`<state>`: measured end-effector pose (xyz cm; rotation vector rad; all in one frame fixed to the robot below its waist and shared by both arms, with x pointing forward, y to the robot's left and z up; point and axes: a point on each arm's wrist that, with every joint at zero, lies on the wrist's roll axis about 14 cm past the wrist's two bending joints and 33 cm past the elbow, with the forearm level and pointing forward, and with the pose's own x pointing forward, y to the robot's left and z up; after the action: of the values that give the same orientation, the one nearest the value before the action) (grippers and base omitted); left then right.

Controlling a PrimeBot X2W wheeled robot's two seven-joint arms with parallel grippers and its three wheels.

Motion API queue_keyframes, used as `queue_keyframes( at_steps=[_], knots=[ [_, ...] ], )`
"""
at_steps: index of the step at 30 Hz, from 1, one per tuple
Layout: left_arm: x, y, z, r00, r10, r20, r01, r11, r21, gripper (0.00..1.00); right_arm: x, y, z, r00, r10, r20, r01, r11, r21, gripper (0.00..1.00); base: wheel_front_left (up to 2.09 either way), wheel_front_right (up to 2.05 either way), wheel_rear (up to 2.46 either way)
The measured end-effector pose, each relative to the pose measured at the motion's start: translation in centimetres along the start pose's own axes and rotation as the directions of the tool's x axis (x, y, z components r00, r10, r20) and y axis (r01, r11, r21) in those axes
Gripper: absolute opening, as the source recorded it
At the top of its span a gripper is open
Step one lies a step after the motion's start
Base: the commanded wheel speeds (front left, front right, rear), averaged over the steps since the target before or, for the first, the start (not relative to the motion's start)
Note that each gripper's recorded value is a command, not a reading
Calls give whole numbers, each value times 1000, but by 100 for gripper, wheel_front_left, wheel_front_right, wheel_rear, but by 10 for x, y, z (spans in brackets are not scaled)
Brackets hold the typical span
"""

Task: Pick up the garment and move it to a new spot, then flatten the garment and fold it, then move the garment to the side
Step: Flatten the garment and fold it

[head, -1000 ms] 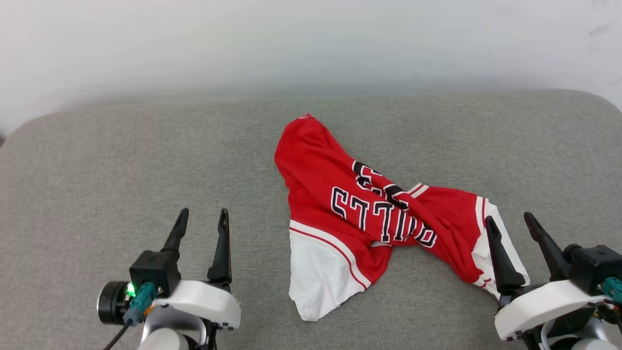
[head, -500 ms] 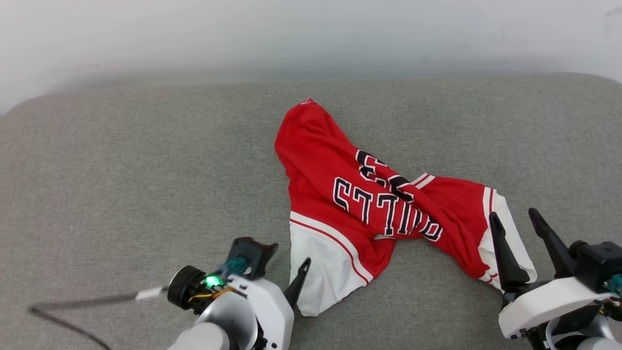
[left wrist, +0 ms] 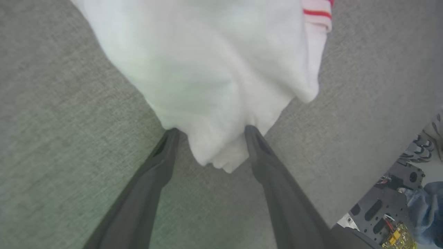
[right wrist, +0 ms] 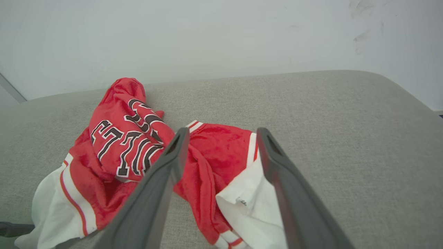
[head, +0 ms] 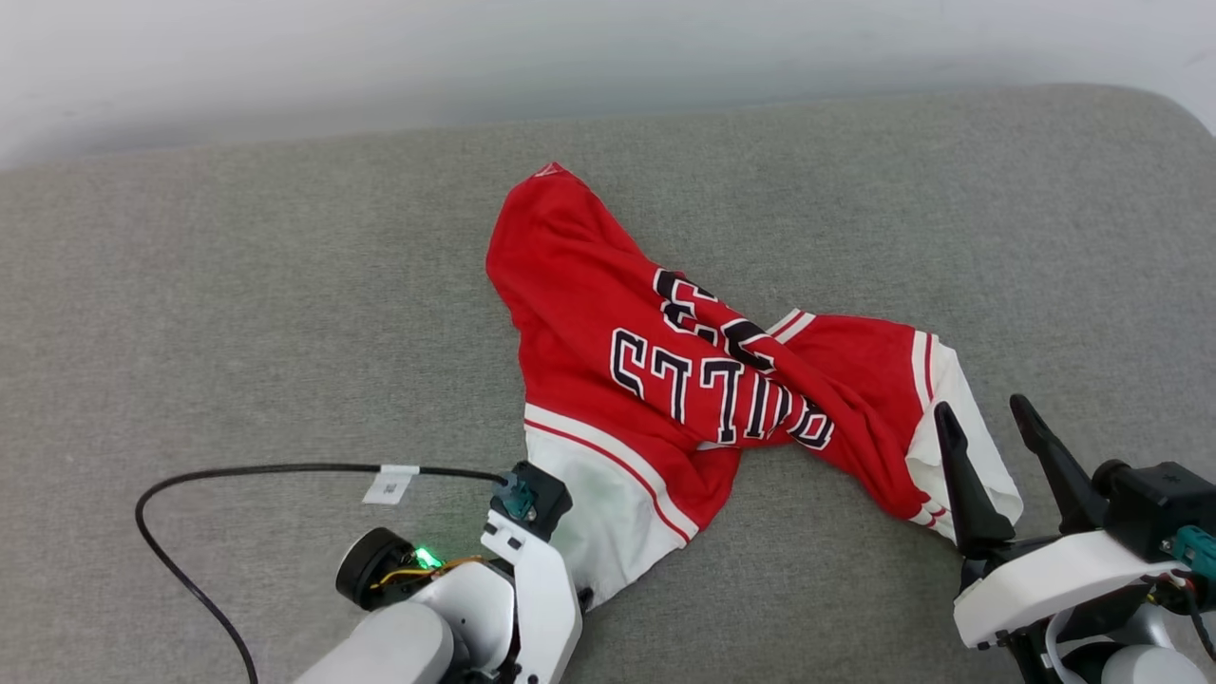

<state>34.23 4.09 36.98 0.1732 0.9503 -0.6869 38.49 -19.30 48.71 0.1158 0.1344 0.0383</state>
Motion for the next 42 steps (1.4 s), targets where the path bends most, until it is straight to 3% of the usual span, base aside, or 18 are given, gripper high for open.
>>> queue_keyframes(
  at_steps=[1,2,3,4,5,9,16,22,25,32,42],
  knots=[
    [2,-1,-2,1000,-6,-18,6,1000,-2,100,0,-1,-2,1000,-5,-5,5,1000,3,100,0,0,0],
    [5,1,-2,999,-7,-36,7,1000,3,94,0,-2,-4,1000,-9,-8,9,1000,4,100,0,0,0],
    [7,0,-4,998,-16,-55,16,1000,1,47,0,-4,-5,1000,-14,-10,14,1000,5,100,0,0,0],
    [8,-2,-5,997,-28,-71,28,1000,-3,28,0,-5,-7,1000,-18,-15,19,1000,6,100,0,0,0],
    [9,-3,-4,996,-32,-78,32,999,-2,0,0,-6,-7,1000,-21,-15,21,1000,7,100,0,0,0],
    [10,-3,0,998,-26,-55,25,999,-29,0,-3,-11,-6,999,-39,-7,39,999,11,100,0,0,0],
    [-3,7,14,988,74,135,-59,992,-111,0,-7,-17,3,998,-59,23,59,998,24,100,0,0,0],
    [-37,38,44,916,221,334,-173,971,-167,0,-15,-35,-4,994,-112,-20,112,993,32,100,0,0,0],
    [-56,47,57,870,267,414,-205,960,-190,0,-23,-56,-22,980,-159,-116,164,986,31,100,0,0,0],
    [-82,51,71,806,309,505,-226,949,-221,0,-34,-81,-66,906,-189,-378,219,975,36,100,0,0,0],
    [-78,65,73,795,333,507,-234,939,-251,0,-24,-55,-112,777,-56,-627,136,987,81,100,0,0,0]
  ],
)
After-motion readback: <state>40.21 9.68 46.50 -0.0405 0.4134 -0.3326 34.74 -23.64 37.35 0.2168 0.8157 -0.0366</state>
